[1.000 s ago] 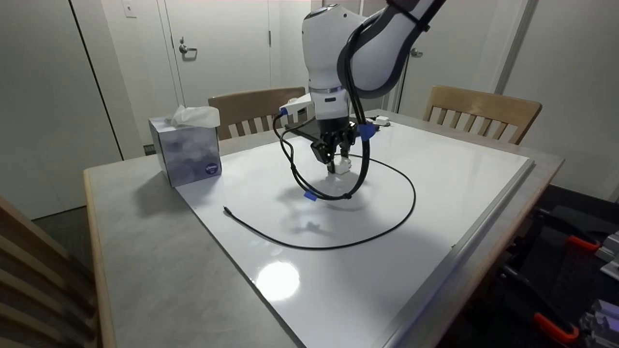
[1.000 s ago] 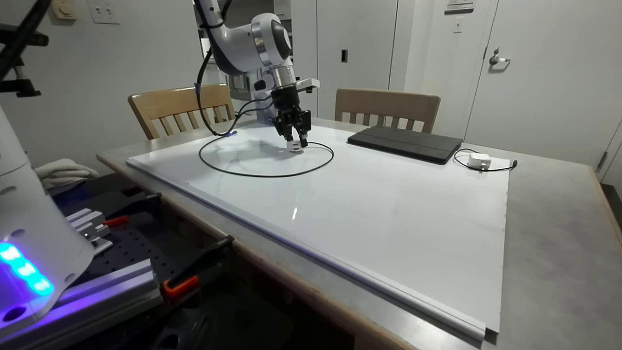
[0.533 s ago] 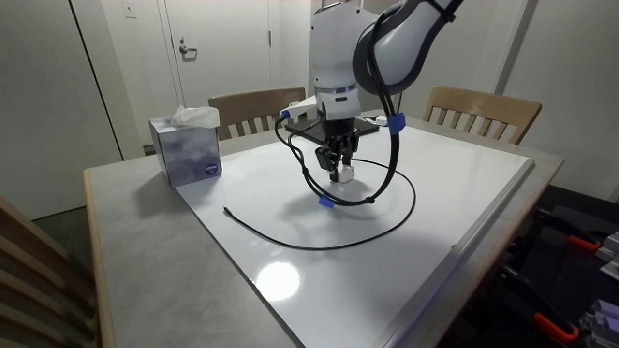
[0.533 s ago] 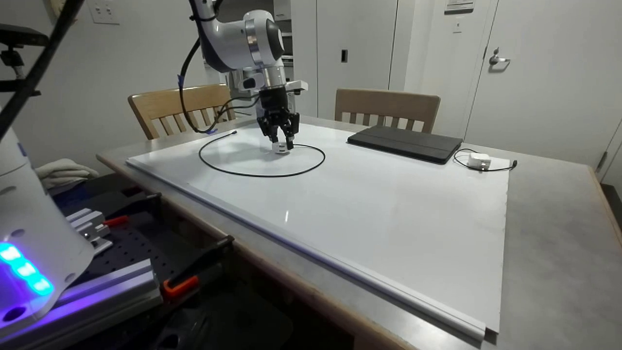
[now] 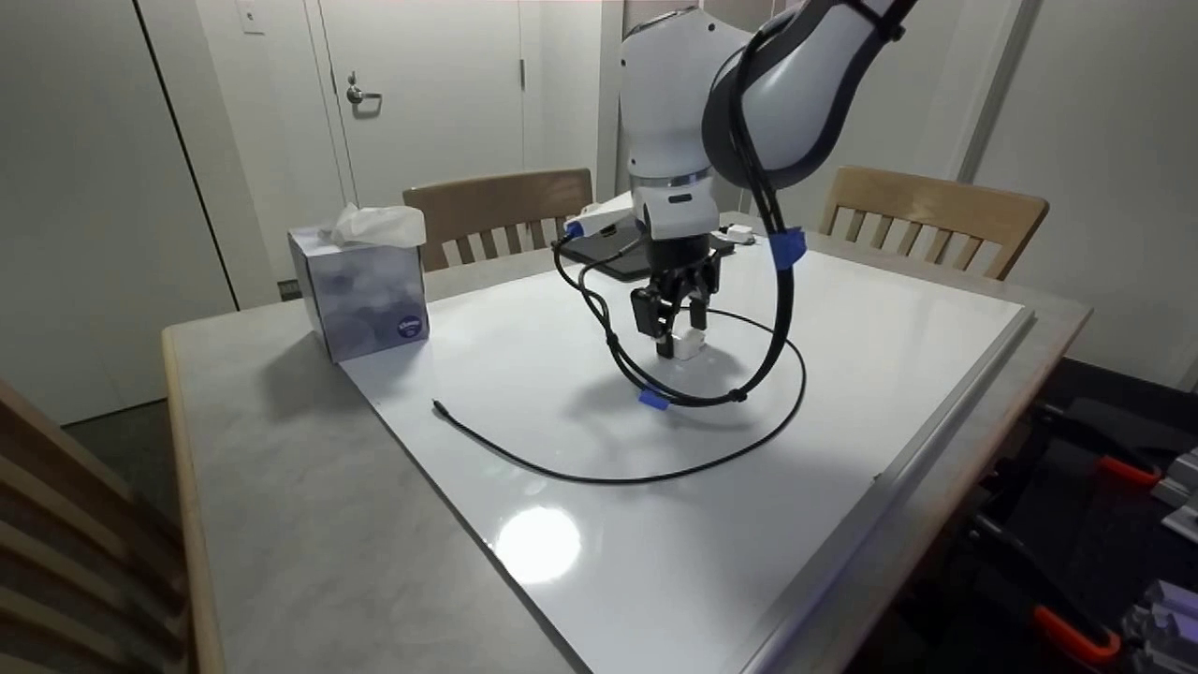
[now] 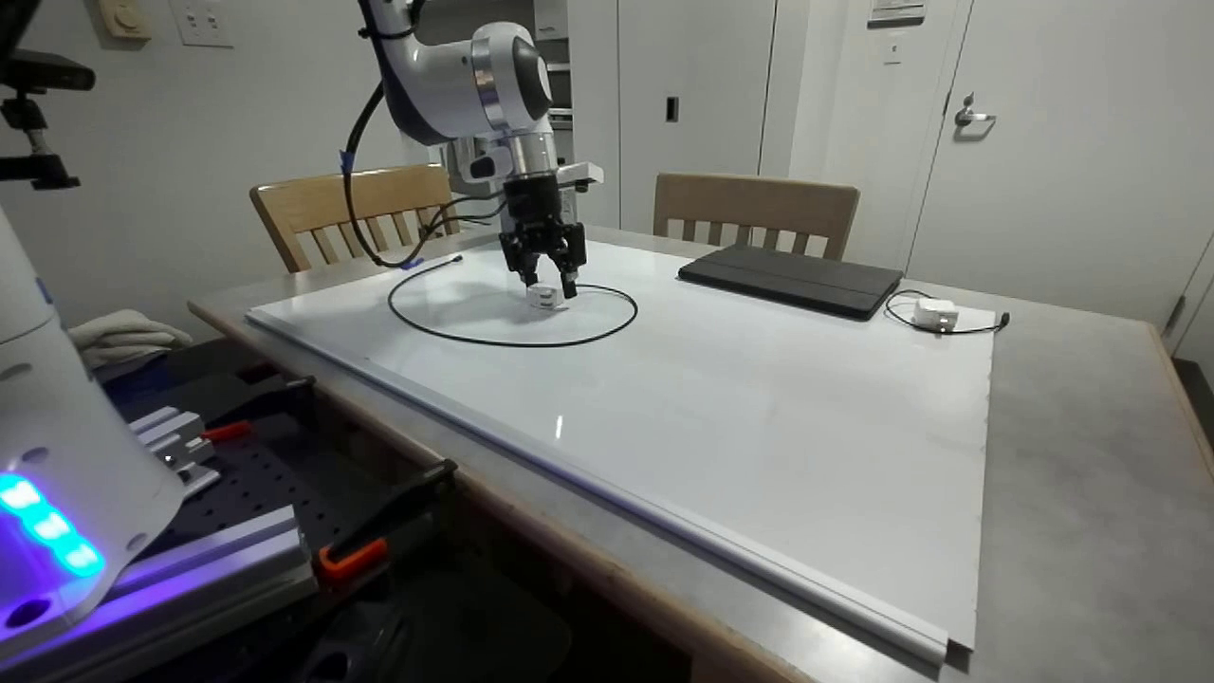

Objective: Wind the charger on the table

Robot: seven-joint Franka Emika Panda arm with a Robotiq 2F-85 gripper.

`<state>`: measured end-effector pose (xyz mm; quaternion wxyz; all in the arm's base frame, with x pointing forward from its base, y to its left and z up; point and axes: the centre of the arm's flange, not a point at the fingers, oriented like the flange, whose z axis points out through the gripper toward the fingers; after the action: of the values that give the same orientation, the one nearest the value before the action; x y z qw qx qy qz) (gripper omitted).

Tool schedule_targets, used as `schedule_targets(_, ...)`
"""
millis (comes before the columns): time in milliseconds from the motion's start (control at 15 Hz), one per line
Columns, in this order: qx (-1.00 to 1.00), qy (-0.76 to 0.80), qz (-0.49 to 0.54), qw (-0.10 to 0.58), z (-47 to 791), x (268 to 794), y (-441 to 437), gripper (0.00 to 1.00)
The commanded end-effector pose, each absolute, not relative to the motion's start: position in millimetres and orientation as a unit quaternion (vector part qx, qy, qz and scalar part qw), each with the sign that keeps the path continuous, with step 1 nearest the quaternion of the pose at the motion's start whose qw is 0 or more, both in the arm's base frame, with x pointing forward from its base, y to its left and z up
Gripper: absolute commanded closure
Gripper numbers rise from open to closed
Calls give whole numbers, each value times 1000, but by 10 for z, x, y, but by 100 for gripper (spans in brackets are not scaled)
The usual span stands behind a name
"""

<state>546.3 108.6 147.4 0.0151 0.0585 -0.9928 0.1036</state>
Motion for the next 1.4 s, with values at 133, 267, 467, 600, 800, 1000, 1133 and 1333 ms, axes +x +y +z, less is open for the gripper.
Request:
schedule_targets(133,36,-988,148,-1,1576,5239,1151,0)
schedule_targets(267,54,-991,125,-5,1662,5190,1230,0)
schedule_targets(467,107,-986,123,-25,1806,5049,1413,0)
schedule_targets(600,87,-988,125,-13,1675,5203,1444,0)
schedule_targets(800,100,-987,122,-16,1712,5178,1527,0)
schedule_targets(1000,121,-988,90,-13,1640,5207,1771,0)
schedule_targets(1133,119,-990,75,0,1595,5216,1951,0)
schedule_targets(1333,136,-989,59,4,1584,5241,2243,0)
